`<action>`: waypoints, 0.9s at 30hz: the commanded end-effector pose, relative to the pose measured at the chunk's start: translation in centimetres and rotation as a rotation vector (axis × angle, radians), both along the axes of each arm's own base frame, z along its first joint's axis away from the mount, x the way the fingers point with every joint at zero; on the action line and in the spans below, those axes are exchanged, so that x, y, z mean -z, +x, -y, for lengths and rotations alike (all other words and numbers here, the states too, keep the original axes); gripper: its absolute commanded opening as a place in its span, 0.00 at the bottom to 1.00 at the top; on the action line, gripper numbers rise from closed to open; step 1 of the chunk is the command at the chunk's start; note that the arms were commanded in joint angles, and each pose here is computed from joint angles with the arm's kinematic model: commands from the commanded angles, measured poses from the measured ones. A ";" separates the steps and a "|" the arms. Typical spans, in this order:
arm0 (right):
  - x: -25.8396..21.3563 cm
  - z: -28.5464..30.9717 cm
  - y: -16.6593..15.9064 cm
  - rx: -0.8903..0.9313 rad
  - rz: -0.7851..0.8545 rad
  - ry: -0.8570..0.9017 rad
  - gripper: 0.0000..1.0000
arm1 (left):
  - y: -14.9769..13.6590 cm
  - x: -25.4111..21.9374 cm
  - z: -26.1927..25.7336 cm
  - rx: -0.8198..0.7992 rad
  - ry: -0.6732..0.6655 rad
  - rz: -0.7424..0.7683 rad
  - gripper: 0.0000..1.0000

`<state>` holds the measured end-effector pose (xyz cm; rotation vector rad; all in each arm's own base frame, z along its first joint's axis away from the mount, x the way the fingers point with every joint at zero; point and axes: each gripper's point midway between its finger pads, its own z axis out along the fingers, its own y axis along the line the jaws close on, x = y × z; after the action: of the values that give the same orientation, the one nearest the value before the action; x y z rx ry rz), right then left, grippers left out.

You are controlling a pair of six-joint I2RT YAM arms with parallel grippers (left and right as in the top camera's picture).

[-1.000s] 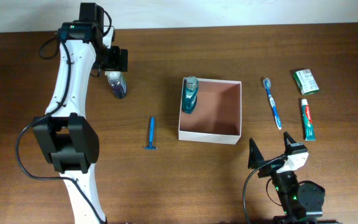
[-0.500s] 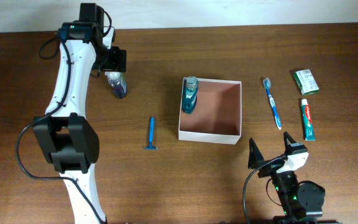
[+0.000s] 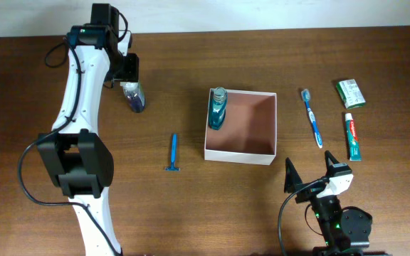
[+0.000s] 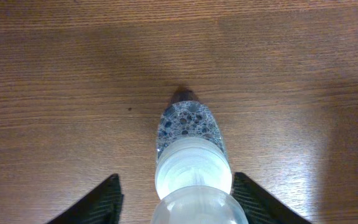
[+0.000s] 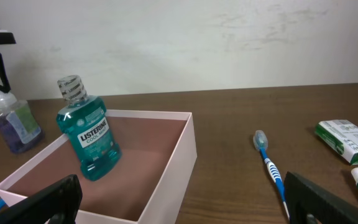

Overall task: Pack container
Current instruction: 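Lower the left gripper around the soap bottle and close on it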

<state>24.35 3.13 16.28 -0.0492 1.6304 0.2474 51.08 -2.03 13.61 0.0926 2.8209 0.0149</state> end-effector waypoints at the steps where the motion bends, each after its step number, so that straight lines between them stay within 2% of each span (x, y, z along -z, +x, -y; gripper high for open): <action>1: 0.2 -0.2 -0.1 -0.008 -0.001 -0.007 0.99 | -0.1 0.4 -0.2 0.005 0.015 -0.011 0.53; 4: 0.2 -0.2 -0.1 -0.008 -0.001 -0.007 0.98 | -0.1 0.4 -0.2 0.005 0.015 -0.011 0.45; 18: 0.2 -0.2 -0.1 -0.008 -0.001 -0.007 0.99 | 0.3 0.3 -0.1 0.005 0.014 0.004 0.45; 19: 0.2 -0.2 -0.1 -0.008 -0.001 -0.007 0.98 | 0.3 0.3 -0.1 0.005 0.014 0.006 0.45; 22: 0.2 -0.2 -0.1 -0.008 -0.001 -0.008 0.99 | 0.5 0.3 -0.1 0.005 0.013 0.012 0.61; 27: 0.2 -0.2 -0.1 -0.008 -0.001 -0.007 0.98 | 0.5 0.3 -0.1 0.005 0.013 0.014 0.59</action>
<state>24.35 3.13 16.28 -0.0492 1.6304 0.2474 51.53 -1.99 13.76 0.0955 2.8013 0.0215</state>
